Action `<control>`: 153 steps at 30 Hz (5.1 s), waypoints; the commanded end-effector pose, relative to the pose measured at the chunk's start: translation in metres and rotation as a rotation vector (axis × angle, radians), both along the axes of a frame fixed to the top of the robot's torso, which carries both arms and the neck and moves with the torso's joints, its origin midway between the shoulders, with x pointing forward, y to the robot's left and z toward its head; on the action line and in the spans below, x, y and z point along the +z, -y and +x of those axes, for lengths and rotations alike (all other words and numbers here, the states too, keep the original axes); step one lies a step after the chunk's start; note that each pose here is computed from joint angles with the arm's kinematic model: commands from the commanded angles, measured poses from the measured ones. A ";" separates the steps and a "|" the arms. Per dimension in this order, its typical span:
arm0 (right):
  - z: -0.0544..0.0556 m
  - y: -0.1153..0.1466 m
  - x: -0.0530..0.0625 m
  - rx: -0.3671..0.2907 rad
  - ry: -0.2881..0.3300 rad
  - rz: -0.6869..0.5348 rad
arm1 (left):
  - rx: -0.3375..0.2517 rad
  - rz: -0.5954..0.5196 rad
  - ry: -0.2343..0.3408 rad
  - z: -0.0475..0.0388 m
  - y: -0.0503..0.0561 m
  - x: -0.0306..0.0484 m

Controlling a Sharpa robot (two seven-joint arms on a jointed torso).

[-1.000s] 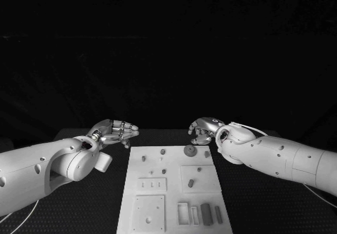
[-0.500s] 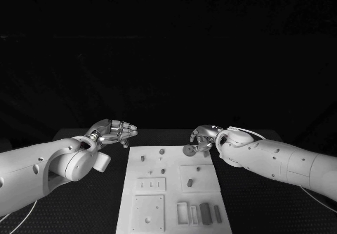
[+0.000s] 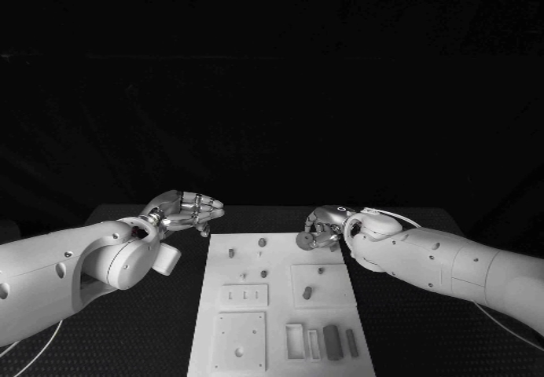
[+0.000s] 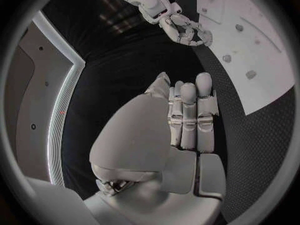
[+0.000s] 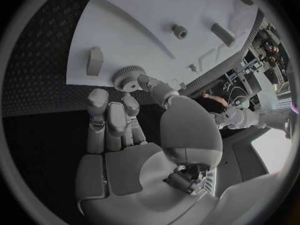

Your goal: Assemble the parts on the task board

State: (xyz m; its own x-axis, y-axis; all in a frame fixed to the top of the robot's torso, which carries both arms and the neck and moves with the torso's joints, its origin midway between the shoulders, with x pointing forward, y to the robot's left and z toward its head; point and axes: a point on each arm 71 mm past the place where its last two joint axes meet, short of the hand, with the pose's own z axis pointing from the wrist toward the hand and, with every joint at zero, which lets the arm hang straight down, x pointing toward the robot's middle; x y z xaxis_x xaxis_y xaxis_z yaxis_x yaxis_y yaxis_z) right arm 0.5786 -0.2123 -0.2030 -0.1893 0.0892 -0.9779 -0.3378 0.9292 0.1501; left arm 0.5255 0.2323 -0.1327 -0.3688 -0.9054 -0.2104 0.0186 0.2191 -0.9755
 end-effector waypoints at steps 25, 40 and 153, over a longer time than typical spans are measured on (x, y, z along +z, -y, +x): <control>0.002 -0.008 -0.005 0.022 0.023 -0.030 | -0.029 -0.014 0.000 -0.0026 0.004 0.0013; 0.000 -0.008 -0.018 0.020 -0.010 -0.055 | -0.027 -0.014 -0.002 -0.0028 0.003 0.0012; -0.040 -0.138 -0.010 0.205 0.240 -0.083 | -0.013 -0.007 0.002 0.0023 0.001 0.0006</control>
